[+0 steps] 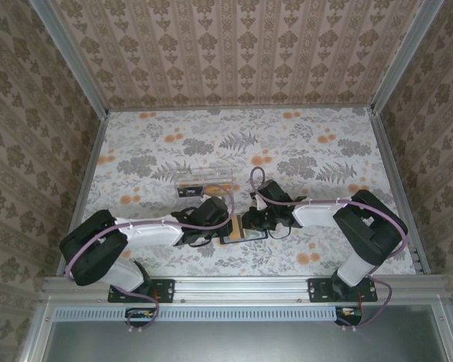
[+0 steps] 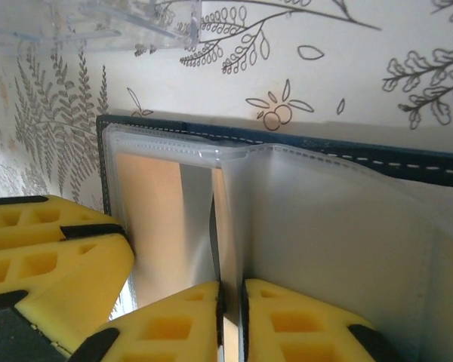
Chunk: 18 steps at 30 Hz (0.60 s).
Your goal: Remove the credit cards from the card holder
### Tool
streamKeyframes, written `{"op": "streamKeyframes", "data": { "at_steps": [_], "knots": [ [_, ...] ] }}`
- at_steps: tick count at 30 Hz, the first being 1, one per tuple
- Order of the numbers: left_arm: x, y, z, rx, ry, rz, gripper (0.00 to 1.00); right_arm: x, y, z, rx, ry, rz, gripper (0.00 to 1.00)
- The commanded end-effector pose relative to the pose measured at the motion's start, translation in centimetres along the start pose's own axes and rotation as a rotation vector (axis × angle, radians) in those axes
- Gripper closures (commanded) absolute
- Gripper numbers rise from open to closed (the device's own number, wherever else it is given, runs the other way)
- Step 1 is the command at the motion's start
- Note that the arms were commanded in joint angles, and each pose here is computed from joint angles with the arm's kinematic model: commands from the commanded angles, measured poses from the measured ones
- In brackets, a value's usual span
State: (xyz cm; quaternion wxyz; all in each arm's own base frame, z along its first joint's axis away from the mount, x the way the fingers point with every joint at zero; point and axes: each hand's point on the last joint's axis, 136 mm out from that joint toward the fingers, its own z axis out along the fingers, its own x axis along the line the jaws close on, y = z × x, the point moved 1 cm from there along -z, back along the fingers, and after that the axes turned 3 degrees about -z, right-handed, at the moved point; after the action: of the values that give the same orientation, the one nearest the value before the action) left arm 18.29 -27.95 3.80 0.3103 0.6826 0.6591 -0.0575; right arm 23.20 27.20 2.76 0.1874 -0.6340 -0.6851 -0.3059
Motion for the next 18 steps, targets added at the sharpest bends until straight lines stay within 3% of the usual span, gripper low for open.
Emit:
{"op": "streamKeyframes", "data": {
  "at_steps": [1, 7, 18],
  "knots": [
    [1.0, -1.3, 0.7, 0.057, 0.045, -0.009, 0.84, -1.2, -1.0, 0.6, 0.027, -0.009, 0.034, 0.88],
    [1.7, -1.4, 0.6, 0.054, 0.072, -0.016, 0.85, -2.1, -0.9, 0.0, 0.015, -0.012, 0.057, 1.0],
    [3.1, -1.5, 0.0, 0.047, 0.113, -0.026, 0.85, -2.4, -0.3, -1.7, -0.016, -0.021, 0.054, 1.0]
  ]
}}
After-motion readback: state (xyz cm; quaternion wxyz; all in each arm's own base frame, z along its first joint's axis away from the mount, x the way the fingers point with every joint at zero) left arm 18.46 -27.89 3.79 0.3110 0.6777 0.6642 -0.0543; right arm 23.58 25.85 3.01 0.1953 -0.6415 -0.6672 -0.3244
